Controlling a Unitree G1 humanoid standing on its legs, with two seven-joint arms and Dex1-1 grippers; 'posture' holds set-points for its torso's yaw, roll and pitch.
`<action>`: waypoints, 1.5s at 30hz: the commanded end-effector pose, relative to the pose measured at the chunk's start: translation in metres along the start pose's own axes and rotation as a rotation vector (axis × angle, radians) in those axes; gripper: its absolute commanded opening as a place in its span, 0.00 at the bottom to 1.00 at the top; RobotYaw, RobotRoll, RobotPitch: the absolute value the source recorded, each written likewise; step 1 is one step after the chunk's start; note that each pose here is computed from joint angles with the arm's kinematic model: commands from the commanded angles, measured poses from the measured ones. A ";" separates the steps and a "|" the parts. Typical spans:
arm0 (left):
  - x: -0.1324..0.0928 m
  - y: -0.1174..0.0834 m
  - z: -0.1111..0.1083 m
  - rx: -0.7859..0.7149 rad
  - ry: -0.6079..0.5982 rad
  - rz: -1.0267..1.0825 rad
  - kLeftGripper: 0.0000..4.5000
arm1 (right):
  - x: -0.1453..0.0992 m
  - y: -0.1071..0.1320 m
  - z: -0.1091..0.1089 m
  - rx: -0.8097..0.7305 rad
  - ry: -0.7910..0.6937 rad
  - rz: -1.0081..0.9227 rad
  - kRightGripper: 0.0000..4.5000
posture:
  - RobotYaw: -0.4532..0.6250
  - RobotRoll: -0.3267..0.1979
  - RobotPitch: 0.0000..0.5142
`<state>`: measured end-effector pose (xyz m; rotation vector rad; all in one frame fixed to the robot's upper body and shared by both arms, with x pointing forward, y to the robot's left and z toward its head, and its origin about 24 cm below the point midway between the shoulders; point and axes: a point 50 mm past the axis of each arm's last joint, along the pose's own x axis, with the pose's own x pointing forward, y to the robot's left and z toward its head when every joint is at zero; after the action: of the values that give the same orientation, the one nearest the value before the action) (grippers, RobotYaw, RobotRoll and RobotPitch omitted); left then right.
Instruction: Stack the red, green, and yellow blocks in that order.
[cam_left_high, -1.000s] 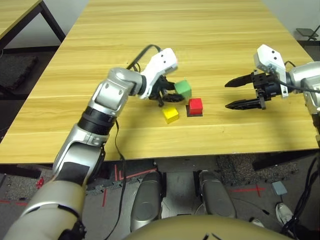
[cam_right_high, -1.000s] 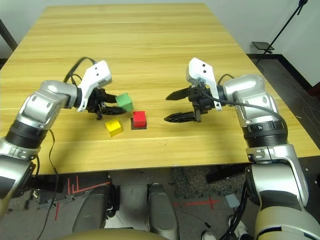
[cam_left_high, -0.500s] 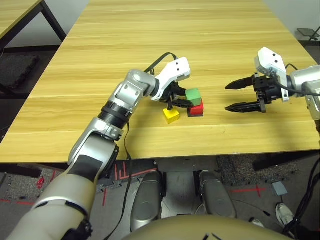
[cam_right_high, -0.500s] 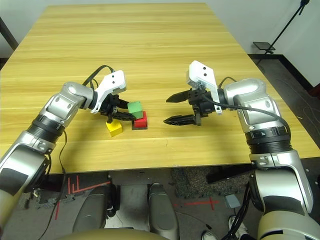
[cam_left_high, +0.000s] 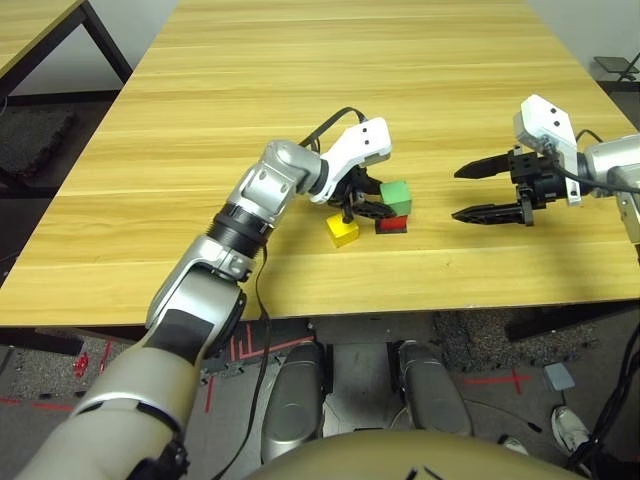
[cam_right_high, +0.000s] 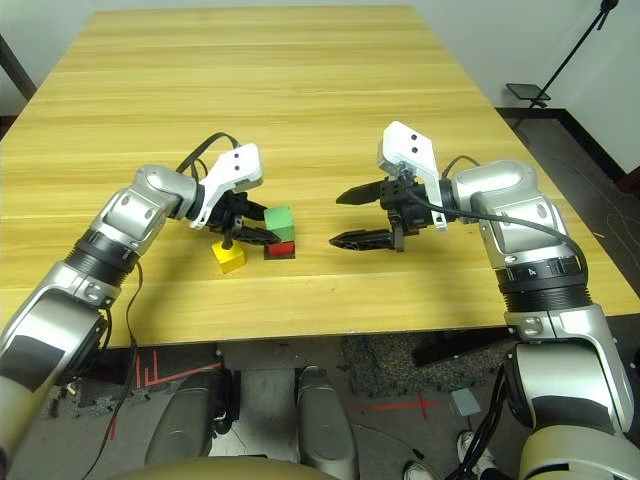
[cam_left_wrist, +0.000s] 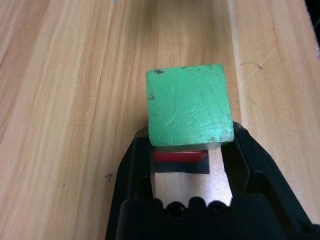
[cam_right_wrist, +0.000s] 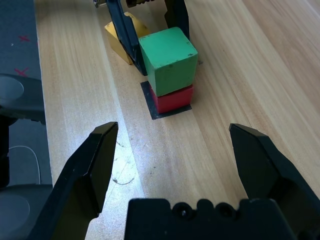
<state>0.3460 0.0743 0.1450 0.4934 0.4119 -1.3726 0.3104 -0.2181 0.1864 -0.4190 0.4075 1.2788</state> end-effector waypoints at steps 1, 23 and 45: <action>0.003 0.000 0.000 0.016 0.016 -0.003 0.45 | -0.001 0.000 0.005 -0.011 -0.022 -0.004 1.00 | 0.53 0.39 0.22; -0.038 -0.083 -0.024 -0.225 0.110 0.314 0.99 | 0.011 -0.010 0.012 -0.032 -0.055 0.023 1.00 | 0.64 0.41 0.19; -0.041 -0.061 -0.055 -0.237 0.206 0.417 0.99 | 0.014 -0.007 0.016 -0.014 -0.079 0.022 1.00 | 0.62 0.41 0.18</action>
<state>0.2817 0.1320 0.1209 0.5011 0.5763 -0.8608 0.3229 -0.2001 0.1931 -0.3831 0.3476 1.3144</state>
